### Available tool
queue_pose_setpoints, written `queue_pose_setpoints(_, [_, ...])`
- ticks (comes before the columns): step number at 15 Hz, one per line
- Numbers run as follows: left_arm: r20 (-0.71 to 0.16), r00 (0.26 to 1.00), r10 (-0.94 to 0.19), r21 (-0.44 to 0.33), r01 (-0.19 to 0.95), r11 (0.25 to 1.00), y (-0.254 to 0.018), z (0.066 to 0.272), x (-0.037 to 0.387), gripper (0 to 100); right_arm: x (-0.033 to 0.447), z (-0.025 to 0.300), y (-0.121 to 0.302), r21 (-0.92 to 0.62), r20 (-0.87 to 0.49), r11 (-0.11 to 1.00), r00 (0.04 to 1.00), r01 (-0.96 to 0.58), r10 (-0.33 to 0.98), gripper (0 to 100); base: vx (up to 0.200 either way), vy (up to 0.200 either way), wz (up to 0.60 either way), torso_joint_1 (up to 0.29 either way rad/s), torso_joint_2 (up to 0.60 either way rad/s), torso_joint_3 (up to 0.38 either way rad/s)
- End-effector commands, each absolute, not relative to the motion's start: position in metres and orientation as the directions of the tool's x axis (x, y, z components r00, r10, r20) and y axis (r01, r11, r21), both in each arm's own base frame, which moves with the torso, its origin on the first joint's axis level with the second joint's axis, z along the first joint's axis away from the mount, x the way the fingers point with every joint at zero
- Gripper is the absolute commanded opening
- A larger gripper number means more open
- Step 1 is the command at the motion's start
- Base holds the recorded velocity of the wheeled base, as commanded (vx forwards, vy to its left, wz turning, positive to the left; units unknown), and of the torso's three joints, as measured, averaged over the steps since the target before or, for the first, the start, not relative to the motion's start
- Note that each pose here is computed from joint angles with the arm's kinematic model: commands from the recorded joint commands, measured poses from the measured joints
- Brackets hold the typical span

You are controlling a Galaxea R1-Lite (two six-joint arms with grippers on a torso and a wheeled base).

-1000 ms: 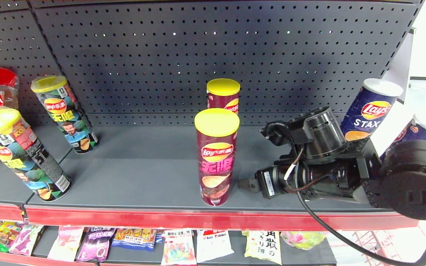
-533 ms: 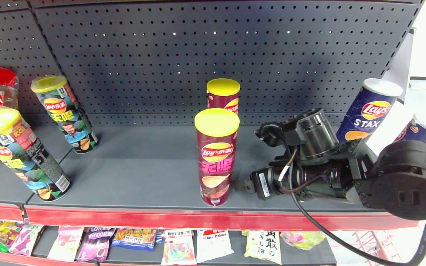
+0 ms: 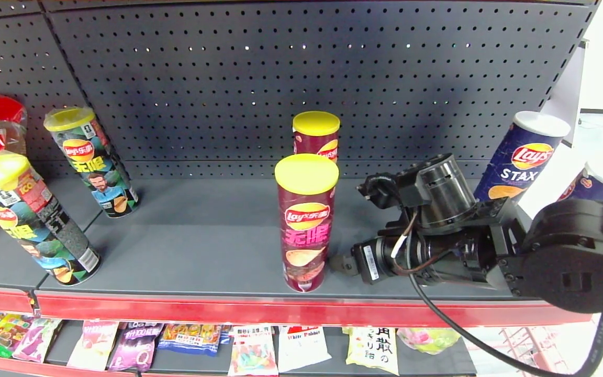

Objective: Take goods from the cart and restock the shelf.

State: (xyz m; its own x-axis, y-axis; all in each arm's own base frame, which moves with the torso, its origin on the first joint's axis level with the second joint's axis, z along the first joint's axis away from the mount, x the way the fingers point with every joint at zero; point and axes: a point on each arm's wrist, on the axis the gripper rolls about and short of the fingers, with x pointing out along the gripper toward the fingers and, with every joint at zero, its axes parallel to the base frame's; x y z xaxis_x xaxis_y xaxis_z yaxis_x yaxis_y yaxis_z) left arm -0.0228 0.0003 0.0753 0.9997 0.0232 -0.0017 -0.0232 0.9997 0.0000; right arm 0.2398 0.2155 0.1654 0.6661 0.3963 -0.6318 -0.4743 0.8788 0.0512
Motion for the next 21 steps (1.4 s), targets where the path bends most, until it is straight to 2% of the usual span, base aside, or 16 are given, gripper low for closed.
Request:
queue_pose_setpoints(1, [-0.002, 1.0, 0.025, 0.0, -0.025, 1.0, 0.0, 0.075, -0.023, 100, 0.237, 0.166, 0.218, 0.053, -0.63, 0.873, 0.662, -0.485, 0.406, 100, 0.0, 0.0, 0.0, 0.0, 0.0, 0.0])
queue_pose_setpoints(8, [-0.002, 1.0, 0.023, 0.0, -0.023, 1.0, 0.0, 0.075, -0.023, 100, 0.232, 0.165, 0.212, 0.047, -0.642, 0.876, 0.657, -0.48, 0.395, 100, 0.0, 0.0, 0.0, 0.0, 0.0, 0.0])
queue_pose_setpoints(13, [-0.002, 1.0, 0.025, 0.0, -0.025, 1.0, 0.0, 0.075, -0.023, 100, 0.158, 0.183, 0.133, -0.007, -0.588, 0.867, 0.703, -0.498, 0.399, 100, 0.0, 0.0, 0.0, 0.0, 0.0, 0.0])
queue_pose_setpoints(14, [-0.002, 1.0, 0.023, 0.0, -0.023, 1.0, 0.0, 0.075, -0.023, 100, 0.121, 0.183, 0.087, -0.053, -0.527, 0.853, 0.74, -0.52, 0.418, 100, 0.0, 0.0, 0.0, 0.0, 0.0, 0.0])
queue_pose_setpoints(16, [-0.002, 1.0, 0.025, 0.0, -0.025, 1.0, 0.0, 0.075, -0.023, 100, 0.074, 0.175, 0.035, -0.125, -0.396, 0.85, 0.811, -0.512, 0.43, 100, 0.0, 0.0, 0.0, 0.0, 0.0, 0.0])
queue_pose_setpoints(17, [-0.002, 1.0, 0.025, 0.0, -0.025, 1.0, 0.0, 0.075, -0.023, 100, 0.056, 0.167, 0.022, -0.145, -0.345, 0.869, 0.847, -0.474, 0.404, 100, 0.0, 0.0, 0.0, 0.0, 0.0, 0.0])
queue_pose_setpoints(18, [-0.002, 1.0, 0.025, 0.0, -0.025, 1.0, 0.0, 0.075, -0.023, 100, 0.033, 0.152, 0.01, -0.151, -0.266, 0.916, 0.908, -0.373, 0.325, 100, 0.0, 0.0, 0.0, 0.0, 0.0, 0.0])
queue_pose_setpoints(21, [-0.002, 1.0, 0.023, 0.0, -0.023, 1.0, 0.0, 0.075, -0.023, 100, -0.007, 0.128, 0.0, -0.13, -0.078, 0.968, 0.976, -0.212, 0.204, 100, 0.0, 0.0, 0.0, 0.0, 0.0, 0.0])
